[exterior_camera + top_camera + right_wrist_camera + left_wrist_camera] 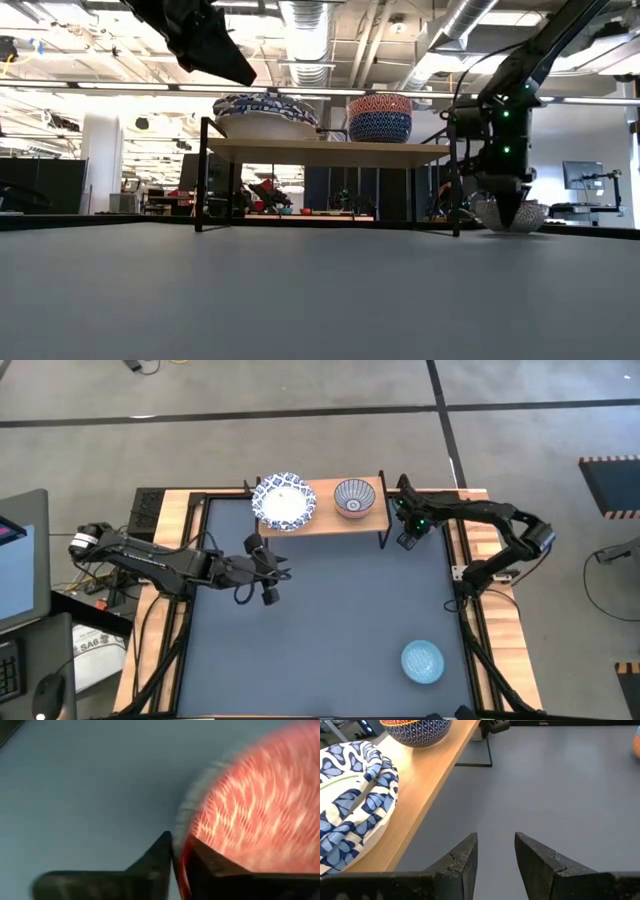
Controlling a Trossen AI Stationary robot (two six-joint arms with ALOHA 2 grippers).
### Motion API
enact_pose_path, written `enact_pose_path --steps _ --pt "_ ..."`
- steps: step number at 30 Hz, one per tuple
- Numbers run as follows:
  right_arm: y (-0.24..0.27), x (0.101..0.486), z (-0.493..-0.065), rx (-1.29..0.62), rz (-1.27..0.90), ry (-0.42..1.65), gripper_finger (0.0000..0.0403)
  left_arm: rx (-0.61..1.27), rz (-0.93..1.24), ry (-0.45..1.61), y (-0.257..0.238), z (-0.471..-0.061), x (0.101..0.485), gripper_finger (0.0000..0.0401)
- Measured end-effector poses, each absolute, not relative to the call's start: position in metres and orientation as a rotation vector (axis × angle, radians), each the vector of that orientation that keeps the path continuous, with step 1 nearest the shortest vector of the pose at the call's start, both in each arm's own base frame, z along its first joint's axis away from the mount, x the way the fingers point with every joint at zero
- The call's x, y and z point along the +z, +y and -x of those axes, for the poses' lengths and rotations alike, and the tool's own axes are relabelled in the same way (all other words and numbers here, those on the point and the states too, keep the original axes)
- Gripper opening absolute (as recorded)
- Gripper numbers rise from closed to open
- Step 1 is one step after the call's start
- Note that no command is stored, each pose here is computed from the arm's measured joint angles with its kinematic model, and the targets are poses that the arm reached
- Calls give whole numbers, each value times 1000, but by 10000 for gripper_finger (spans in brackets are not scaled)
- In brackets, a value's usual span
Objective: Place and stack bowls onto a shelf
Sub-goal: Stack the red patterned bowl on top of the blue patterned bowl on the shelf
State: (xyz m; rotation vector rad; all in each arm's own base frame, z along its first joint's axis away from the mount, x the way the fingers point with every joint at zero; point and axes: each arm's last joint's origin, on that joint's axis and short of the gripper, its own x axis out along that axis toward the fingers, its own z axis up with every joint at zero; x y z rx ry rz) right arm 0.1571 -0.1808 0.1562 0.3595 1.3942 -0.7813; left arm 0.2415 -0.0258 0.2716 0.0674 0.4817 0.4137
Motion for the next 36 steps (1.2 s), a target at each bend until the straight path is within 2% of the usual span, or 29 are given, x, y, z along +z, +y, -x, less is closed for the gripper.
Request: enact_pose_path --steps 1,8,14,30,36 --pt "-181 157 -157 -796 -365 1387 36 415 -68 482 -26 -241 272 116" --pt "-166 176 -155 -820 -412 1315 38 418 -73 503 -26 -240 270 116" --pt "-133 200 -158 -781 -384 1260 38 421 -63 505 -26 -240 269 116" --pt "-21 227 -190 -455 -278 1124 38 434 12 469 -26 -241 271 116" --pt "19 250 -213 -288 -213 1064 38 423 30 422 -26 -244 275 116"
